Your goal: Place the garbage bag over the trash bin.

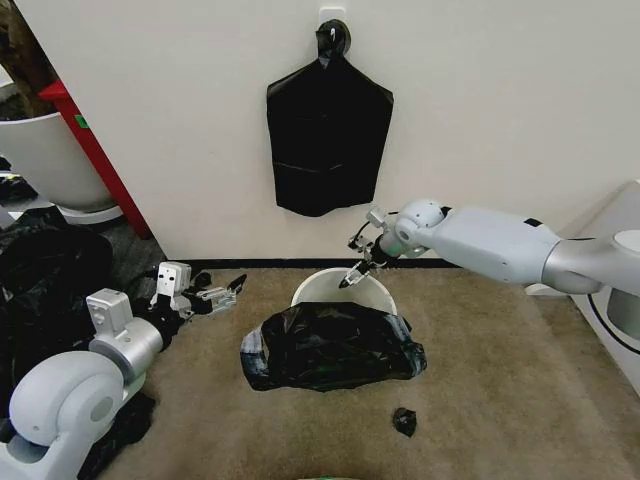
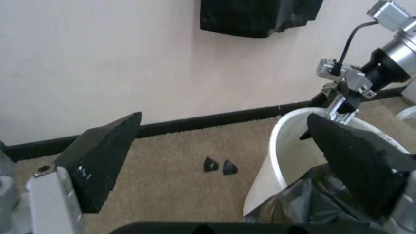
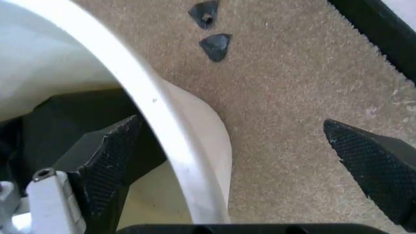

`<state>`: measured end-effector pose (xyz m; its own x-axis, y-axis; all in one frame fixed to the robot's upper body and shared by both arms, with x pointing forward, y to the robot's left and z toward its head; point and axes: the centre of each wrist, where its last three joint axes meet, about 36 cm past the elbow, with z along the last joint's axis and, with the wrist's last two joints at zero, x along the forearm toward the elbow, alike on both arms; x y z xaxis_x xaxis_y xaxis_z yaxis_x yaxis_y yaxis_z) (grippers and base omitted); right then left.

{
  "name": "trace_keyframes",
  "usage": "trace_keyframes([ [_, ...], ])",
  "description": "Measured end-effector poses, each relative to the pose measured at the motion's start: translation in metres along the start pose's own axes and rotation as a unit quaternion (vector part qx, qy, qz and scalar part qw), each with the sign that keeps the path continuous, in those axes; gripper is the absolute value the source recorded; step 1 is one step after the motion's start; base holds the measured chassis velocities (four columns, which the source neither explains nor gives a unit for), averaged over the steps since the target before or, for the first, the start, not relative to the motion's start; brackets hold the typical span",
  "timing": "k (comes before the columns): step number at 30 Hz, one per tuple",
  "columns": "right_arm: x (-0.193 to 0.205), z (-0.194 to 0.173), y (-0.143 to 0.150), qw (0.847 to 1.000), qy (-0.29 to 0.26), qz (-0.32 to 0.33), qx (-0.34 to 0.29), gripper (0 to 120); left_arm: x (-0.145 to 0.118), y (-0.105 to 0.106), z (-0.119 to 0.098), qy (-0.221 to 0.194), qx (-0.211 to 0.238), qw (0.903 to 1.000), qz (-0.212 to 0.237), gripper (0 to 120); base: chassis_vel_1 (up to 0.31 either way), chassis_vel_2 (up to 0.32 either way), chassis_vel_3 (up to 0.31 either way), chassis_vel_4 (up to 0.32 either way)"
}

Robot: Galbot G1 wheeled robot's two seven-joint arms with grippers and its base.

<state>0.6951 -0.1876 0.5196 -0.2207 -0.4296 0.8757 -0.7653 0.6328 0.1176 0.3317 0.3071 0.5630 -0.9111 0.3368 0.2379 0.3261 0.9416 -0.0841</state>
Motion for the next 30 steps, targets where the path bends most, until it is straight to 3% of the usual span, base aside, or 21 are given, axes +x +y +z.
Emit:
trace_keyframes([
  [7,-0.008,-0.001,0.001,1.000,0.000,-0.001,-0.002,100,-0.001,-0.002,0.001,-0.003,-0.001,1.0000,0.000,100,0.000,0.000,0.000,0.000],
  [12,-0.011,-0.001,0.002,1.000,0.002,0.000,-0.001,86,-0.001,-0.002,0.002,-0.005,-0.003,1.0000,-0.003,100,0.000,0.000,0.000,0.000],
  [30,-0.008,0.007,0.006,1.000,-0.009,-0.002,-0.013,17,-0.004,-0.005,0.007,-0.011,-0.006,0.9998,-0.014,100,0.000,0.000,0.000,0.000],
])
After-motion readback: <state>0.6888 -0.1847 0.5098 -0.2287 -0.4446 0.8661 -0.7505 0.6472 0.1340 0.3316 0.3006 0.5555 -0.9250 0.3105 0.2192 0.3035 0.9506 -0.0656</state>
